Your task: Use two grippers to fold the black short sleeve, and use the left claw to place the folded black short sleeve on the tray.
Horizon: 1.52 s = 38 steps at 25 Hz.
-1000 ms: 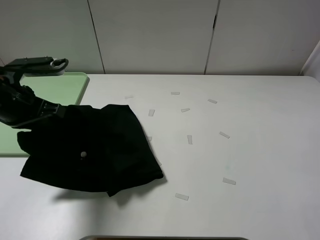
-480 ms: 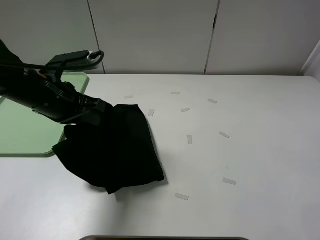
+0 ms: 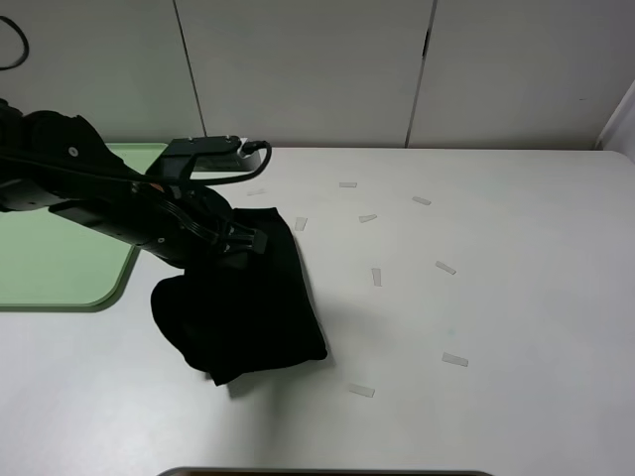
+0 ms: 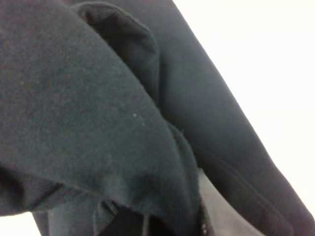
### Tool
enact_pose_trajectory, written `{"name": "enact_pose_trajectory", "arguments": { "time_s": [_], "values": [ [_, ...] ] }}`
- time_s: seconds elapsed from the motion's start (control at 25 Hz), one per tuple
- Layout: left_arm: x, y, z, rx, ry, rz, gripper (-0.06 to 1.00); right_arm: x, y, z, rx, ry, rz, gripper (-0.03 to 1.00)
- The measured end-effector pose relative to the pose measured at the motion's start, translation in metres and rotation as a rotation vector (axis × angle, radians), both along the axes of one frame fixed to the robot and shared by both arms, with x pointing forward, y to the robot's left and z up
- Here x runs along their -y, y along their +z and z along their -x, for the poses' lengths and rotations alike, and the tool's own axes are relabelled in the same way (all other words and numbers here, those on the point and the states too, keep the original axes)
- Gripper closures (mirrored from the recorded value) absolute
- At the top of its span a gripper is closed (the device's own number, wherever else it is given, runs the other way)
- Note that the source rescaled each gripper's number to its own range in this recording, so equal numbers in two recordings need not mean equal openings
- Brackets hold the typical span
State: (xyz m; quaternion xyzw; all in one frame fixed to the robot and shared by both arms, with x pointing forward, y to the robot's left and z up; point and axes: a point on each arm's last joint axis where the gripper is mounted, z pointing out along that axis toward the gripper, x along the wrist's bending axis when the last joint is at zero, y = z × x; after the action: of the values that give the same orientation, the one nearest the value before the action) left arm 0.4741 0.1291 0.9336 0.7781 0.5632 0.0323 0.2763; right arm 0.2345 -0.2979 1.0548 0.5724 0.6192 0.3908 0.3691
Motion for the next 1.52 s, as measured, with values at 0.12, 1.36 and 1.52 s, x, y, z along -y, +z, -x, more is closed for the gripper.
{"name": "enact_pose_trajectory", "arguments": {
  "time_s": [0.12,1.36,1.52],
  "values": [
    [0.013,0.001,0.003,0.060,-0.028,0.011,0.82,0.000,0.000,0.000,0.000,0.000,0.000,-0.02],
    [0.102,-0.057,0.054,0.302,-0.463,-0.063,0.33,0.000,0.000,0.000,0.000,0.000,0.000,-0.02],
    [0.106,-0.057,0.054,0.301,-0.454,-0.052,0.33,0.000,0.000,0.000,0.000,0.000,0.000,-0.02]
  ]
}}
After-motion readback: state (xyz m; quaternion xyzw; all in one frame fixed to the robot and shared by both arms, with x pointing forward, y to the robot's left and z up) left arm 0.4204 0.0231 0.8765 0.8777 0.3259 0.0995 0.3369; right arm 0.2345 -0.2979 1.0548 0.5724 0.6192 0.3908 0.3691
